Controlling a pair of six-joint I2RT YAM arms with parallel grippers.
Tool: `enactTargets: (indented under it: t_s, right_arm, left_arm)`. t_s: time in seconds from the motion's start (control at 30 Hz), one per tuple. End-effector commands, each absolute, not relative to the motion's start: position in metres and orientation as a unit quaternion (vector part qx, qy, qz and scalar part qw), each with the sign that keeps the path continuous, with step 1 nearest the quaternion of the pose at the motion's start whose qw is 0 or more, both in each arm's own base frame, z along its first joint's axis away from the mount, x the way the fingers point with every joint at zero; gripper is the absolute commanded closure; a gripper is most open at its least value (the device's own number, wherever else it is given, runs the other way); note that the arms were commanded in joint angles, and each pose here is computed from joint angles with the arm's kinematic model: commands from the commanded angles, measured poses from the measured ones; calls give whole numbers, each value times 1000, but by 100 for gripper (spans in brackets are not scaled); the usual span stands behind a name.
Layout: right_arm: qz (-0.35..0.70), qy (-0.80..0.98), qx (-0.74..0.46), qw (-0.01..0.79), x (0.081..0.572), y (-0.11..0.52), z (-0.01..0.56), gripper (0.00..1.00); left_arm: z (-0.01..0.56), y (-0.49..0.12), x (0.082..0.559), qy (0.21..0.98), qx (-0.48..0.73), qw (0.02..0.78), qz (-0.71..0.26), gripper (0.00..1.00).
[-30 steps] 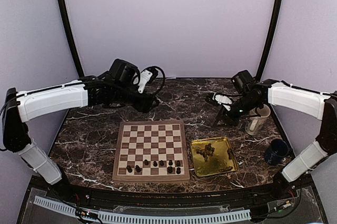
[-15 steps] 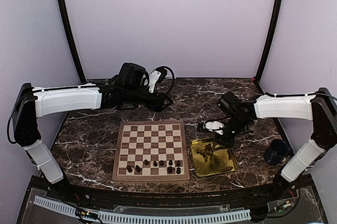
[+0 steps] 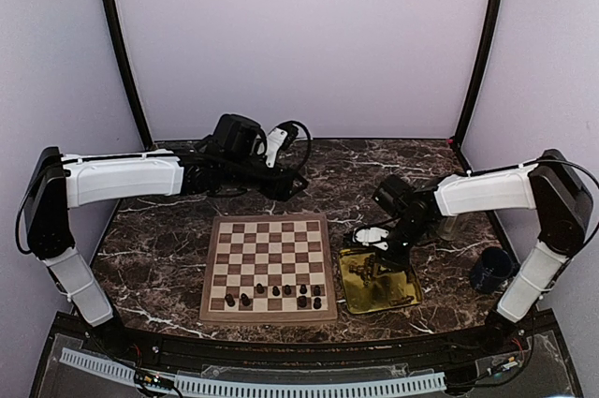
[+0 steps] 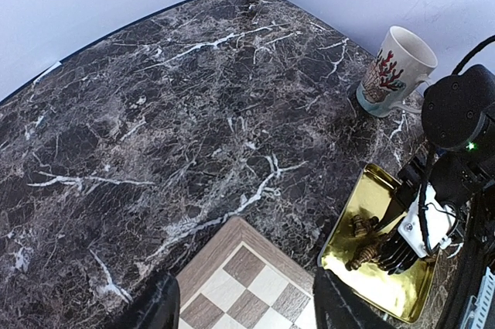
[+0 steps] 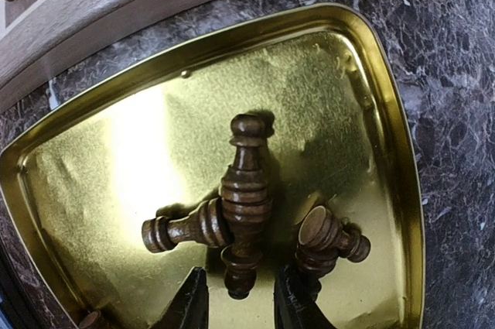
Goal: Set up the chess pieces on the board
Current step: Pick up the chess pile from the storage box, then pass from the right arm to the left
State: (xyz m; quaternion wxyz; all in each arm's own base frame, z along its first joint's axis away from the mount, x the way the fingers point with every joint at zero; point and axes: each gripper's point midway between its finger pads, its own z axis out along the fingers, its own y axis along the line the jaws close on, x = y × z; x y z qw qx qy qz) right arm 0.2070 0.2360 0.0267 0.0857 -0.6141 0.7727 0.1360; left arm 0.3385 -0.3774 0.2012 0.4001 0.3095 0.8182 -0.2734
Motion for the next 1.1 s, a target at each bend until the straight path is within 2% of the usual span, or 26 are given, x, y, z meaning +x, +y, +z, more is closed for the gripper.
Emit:
enactTargets:
  t_s: [0.0,0.13,0.3,0.47,0.73,1.07]
  right_arm:
    - [126,771,-617,93,212,241,20,69]
    - [125,769,-621,86,210,244,12,70]
    - [116,768,-625,77,208,243,5,82]
    - [122,765,-624,97,206,241,26,87]
    - [191,744,-617,172,204,251,85,91]
    - [224,755,-579,211,220,252,107,91]
  left_arm:
    - [202,-379,333,816,306,398,-287,39]
    - [203,-379,333,815,303,399,-290,39]
    - [205,-384,331,815,295,393,-307,39]
    - [204,-394,331,819,279,373,-334,39]
    - [190,-427,325,818,255,302,-418,40]
    - [193,-471,296,756,283,207,-553,41]
